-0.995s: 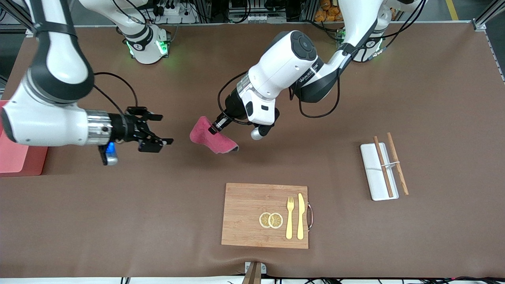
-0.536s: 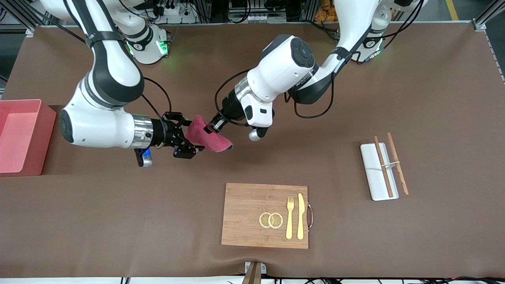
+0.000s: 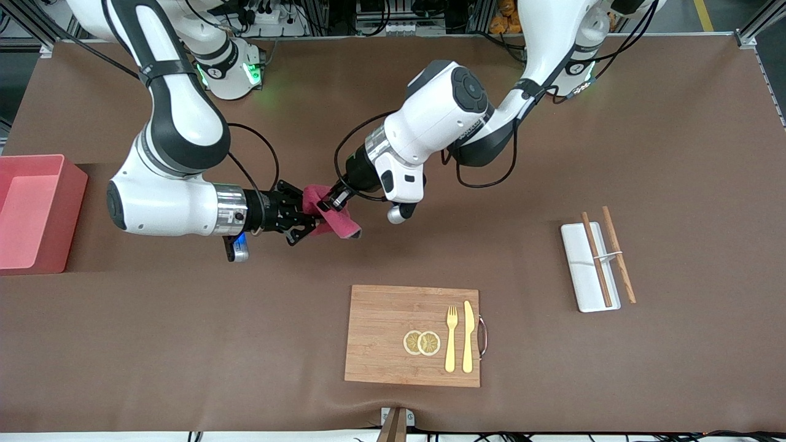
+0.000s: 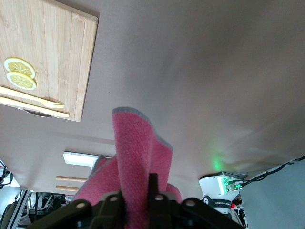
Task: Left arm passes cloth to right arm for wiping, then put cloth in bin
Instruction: 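Pull the cloth away with the right gripper while the left gripper withdraws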
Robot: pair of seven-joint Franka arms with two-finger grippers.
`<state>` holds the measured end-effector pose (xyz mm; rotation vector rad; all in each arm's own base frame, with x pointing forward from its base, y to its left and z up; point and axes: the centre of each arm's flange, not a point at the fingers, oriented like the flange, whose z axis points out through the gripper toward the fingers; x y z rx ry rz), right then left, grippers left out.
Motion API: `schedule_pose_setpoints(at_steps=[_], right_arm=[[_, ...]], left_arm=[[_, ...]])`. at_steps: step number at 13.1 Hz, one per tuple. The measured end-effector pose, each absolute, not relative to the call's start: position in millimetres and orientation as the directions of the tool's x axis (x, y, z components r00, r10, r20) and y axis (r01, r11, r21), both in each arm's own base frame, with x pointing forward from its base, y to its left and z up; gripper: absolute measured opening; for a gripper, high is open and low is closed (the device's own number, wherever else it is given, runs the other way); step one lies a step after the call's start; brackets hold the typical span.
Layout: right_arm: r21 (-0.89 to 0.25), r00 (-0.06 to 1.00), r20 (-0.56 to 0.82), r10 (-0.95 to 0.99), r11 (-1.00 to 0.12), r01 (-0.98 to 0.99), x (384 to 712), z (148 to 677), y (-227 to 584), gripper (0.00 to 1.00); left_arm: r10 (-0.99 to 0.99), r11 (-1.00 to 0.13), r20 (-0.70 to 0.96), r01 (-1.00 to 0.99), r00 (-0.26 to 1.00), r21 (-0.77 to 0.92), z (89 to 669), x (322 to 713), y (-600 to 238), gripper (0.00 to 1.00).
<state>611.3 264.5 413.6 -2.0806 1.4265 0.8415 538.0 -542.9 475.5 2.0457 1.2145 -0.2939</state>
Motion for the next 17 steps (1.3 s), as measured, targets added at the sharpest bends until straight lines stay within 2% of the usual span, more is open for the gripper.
schedule_pose_setpoints(at_steps=[1, 2, 3, 5, 7, 9, 11, 14, 17], right_arm=[[-0.054, 0.283, -0.714, -0.64, -0.353, -0.934, 611.4, 413.3, 264.4, 0.02], [-0.08, 0.321, -0.708, -0.63, -0.38, -0.922, 611.8, 411.9, 263.5, 0.02], [-0.116, 0.379, -0.686, -0.621, -0.422, -0.899, 612.8, 409.3, 260.0, 0.02], [-0.145, 0.516, -0.577, -0.633, -0.543, -0.827, 614.6, 399.4, 246.9, 0.02], [-0.129, 0.625, -0.449, -0.638, -0.646, -0.752, 617.9, 385.4, 236.0, 0.02], [-0.121, 0.681, -0.4, -0.613, -0.702, -0.702, 622.5, 368.2, 228.1, 0.02], [-0.126, 0.718, -0.368, -0.59, -0.734, -0.668, 631.6, 338.9, 209.8, 0.02], [-0.108, 0.803, -0.271, -0.53, -0.813, -0.573, 637.5, 283.3, 160.3, 0.02], [-0.112, 0.887, -0.219, -0.408, -0.892, -0.438, 646.9, 270.8, 77.6, 0.02]], left_arm=[[0.667, -0.288, -0.527, 0.834, 0.527, 0.47, 475.8, 538.0, -543.0, 0.04], [0.666, -0.285, -0.53, 0.836, 0.525, 0.469, 476.8, 538.2, -542.9, 0.04], [0.664, -0.278, -0.535, 0.837, 0.523, 0.472, 480.1, 539.5, -542.3, 0.1], [0.662, -0.281, -0.534, 0.835, 0.526, 0.473, 494.4, 542.8, -537.0, 0.33], [0.667, -0.312, -0.526, 0.838, 0.529, 0.447, 519.4, 546.0, -520.3, 0.57], [0.685, -0.325, -0.504, 0.84, 0.525, 0.434, 560.7, 558.6, -477.7, 0.77], [0.7, -0.395, -0.435, 0.815, 0.566, 0.425, 597.3, 572.0, -417.8, 0.99], [0.654, -0.575, -0.312, 0.721, 0.689, 0.387, 618.8, 588.1, -329.0, 1.0], [0.573, -0.716, -0.234, 0.618, 0.786, 0.325, 618.2, 606.1, -236.7, 1.0]])
